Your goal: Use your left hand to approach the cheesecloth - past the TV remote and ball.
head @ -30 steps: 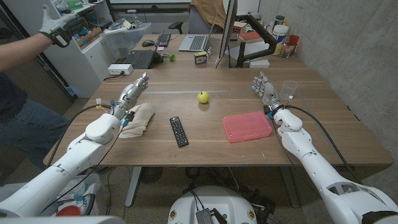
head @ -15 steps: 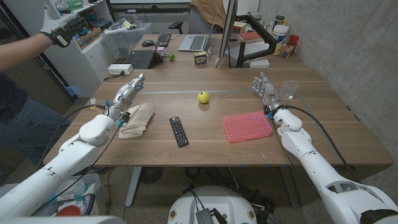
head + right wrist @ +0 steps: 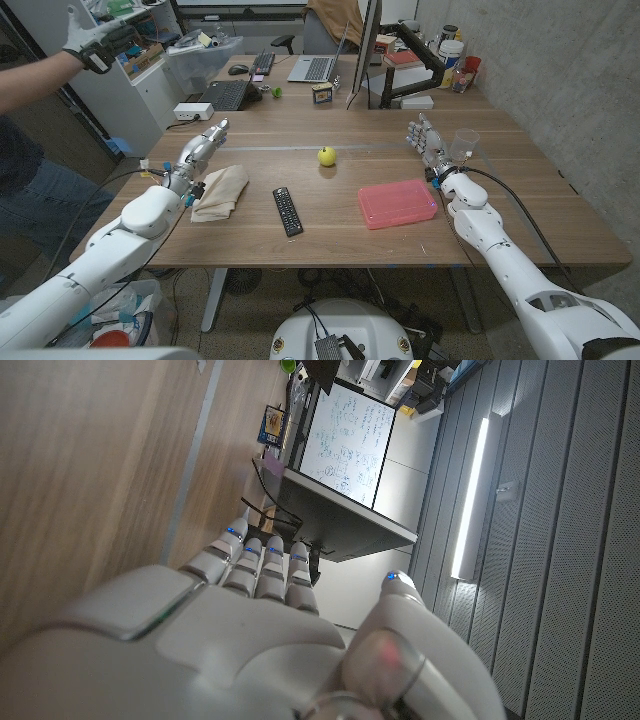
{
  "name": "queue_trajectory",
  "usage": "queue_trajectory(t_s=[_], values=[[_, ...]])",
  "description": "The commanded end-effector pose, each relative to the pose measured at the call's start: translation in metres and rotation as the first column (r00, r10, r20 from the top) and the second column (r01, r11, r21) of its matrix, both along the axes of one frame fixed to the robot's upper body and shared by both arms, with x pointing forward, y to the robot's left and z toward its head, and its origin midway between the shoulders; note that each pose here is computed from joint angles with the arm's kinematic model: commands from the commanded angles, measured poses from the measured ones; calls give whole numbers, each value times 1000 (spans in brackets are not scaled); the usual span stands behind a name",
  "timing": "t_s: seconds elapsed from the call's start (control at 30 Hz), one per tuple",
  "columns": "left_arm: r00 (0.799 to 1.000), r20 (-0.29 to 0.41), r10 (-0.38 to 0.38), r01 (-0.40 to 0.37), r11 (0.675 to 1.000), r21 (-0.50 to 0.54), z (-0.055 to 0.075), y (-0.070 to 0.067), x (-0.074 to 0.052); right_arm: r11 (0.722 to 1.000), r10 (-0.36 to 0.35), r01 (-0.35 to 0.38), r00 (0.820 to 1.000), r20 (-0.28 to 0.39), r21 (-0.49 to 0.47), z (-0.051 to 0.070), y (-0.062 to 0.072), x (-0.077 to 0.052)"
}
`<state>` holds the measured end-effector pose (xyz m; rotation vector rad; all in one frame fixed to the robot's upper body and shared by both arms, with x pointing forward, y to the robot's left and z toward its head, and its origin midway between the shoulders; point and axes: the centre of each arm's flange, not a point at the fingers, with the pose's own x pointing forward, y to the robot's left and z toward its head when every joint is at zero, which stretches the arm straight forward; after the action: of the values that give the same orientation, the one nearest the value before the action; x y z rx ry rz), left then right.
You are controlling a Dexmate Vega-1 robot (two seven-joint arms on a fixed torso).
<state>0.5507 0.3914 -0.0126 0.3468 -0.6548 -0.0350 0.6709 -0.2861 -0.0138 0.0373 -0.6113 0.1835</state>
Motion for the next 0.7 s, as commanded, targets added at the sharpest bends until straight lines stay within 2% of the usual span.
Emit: queue_trajectory(t_s=[0.03, 0.47, 0.7], values=[[998, 33, 46, -48, 998, 51, 3, 2, -15, 1000, -1, 1, 1000, 7, -8, 3, 0, -2], [996, 51, 77, -81, 993, 88, 4, 4, -28, 1000, 2, -2, 1000, 4, -9, 0, 1, -1], [988, 86, 128, -138, 982, 130, 5, 3, -34, 1000, 0, 0, 1000, 4, -11, 0, 1, -1]])
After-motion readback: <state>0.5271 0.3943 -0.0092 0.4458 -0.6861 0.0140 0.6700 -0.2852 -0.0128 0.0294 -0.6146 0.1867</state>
